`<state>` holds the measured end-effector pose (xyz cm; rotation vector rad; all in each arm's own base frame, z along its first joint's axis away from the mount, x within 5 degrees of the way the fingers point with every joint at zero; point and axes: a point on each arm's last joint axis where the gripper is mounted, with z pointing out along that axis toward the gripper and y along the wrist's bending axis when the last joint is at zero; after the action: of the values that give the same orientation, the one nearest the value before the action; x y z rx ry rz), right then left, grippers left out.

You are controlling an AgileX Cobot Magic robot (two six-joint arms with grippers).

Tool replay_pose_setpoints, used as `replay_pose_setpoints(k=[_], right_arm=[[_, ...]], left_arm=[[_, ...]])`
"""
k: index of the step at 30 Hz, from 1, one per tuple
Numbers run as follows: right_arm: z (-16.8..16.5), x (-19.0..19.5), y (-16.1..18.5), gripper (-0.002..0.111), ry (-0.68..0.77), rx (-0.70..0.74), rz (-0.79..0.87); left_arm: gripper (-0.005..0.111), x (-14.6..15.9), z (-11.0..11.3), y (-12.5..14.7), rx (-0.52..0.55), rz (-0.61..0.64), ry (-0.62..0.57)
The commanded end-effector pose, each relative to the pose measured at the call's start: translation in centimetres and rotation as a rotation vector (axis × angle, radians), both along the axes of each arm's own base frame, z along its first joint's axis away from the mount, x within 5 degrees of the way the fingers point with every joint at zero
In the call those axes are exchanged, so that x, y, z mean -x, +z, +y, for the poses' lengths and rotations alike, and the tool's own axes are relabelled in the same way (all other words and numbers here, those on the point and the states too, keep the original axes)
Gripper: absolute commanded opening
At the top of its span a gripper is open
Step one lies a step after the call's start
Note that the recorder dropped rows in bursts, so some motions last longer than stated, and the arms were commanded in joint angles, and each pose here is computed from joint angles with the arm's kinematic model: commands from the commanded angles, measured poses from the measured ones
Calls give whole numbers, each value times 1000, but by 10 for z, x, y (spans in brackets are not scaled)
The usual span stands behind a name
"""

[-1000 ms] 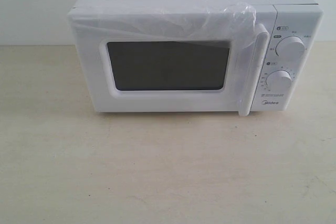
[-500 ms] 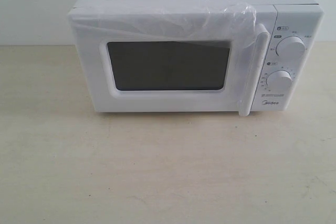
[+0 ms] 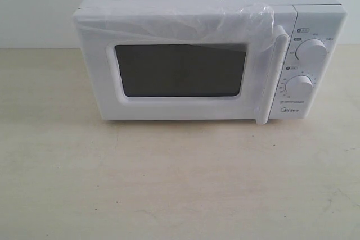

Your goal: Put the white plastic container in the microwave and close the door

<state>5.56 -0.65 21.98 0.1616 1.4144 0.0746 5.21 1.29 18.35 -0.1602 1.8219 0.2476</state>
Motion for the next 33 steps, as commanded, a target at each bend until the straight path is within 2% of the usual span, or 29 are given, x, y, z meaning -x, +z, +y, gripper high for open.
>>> replay_pose_setpoints(k=[1,19,28,33], right_arm=[[9,-1,-9,0,80,138,90],[3,2,-37,0,44,103,399],[3,2,-39,0,47,188,426],[3,2,-39,0,47,188,426]], left_arm=[[4,0,0,-1,7,-3,6],[4,0,0,-1,7,-3,6],[4,0,0,-1,7,-3,6],[4,0,0,-1,7,-3,6]])
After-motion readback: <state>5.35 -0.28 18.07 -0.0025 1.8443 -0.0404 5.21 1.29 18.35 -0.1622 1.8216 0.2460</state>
